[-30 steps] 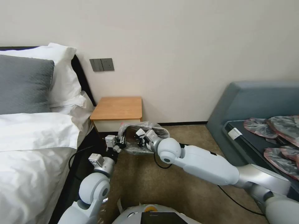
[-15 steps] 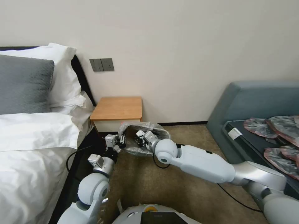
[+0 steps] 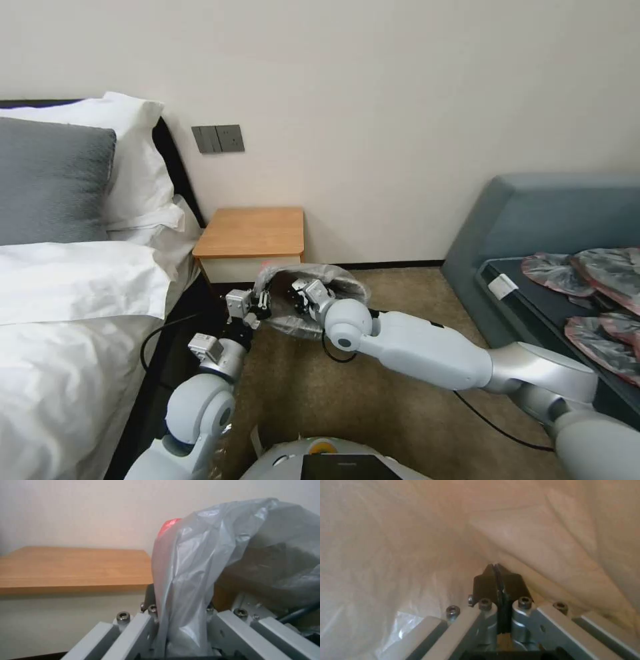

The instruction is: Pick up the garbage bag from the table and place it over the trash can.

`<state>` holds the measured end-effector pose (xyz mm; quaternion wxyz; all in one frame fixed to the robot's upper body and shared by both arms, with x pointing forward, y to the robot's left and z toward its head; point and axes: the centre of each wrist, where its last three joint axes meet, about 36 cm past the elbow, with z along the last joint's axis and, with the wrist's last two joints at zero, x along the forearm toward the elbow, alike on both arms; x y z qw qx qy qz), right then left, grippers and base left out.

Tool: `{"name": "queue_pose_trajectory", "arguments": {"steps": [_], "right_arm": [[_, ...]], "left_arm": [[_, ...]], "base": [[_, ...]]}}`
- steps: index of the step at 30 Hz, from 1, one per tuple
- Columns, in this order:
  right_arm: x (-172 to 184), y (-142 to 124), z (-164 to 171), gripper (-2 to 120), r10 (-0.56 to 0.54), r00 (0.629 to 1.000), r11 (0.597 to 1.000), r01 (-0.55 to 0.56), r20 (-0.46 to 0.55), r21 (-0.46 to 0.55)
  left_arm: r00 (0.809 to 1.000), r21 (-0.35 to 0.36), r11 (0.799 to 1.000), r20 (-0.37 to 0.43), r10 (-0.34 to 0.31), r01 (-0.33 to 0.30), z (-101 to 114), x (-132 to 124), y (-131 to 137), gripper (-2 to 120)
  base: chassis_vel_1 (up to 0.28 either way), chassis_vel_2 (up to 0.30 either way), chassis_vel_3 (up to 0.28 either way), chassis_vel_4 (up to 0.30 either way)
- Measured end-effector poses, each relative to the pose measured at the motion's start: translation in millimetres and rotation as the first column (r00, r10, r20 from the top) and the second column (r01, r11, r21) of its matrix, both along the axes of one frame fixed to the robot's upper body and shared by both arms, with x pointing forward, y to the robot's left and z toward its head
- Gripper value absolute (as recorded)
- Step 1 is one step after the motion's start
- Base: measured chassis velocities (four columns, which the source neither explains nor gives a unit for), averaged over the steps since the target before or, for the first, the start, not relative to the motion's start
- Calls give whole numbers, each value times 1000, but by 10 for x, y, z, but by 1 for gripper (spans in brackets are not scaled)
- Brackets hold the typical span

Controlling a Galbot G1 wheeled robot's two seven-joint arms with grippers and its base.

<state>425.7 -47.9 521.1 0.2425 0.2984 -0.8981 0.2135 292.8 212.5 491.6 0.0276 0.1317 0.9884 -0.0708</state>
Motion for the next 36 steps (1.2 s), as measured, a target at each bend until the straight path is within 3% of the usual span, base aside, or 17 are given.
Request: {"name": "queue_pose_trajectory", "arguments": {"steps": [14,22,26,31,34,36], "right_arm": [[-200,-63,133,0,29,1000,999,-29,-11,33],[-313,-148,231,0,49,998,996,-46,-43,70],[-436,-267,396,0,63,994,988,-49,-86,149],[-506,-424,535,0,53,992,966,-23,-111,257],[-563,-671,602,0,33,993,937,7,-109,349],[-575,-778,606,0,25,996,930,9,-87,367]], "left_arm": [[998,-14,999,-47,31,-32,-171,78,21,3],[990,-50,996,-125,66,-73,-387,187,28,3],[977,-86,991,-198,81,-99,-462,215,7,3],[962,-81,988,-251,104,-128,-537,216,-29,3],[933,-89,983,-339,120,-159,-572,183,-146,3],[927,-87,983,-355,122,-163,-584,176,-172,3]], "base": [[0,0,0,0],[0,0,0,0],[0,0,0,0],[0,0,0,0],[0,0,0,0],[0,0,0,0]]}}
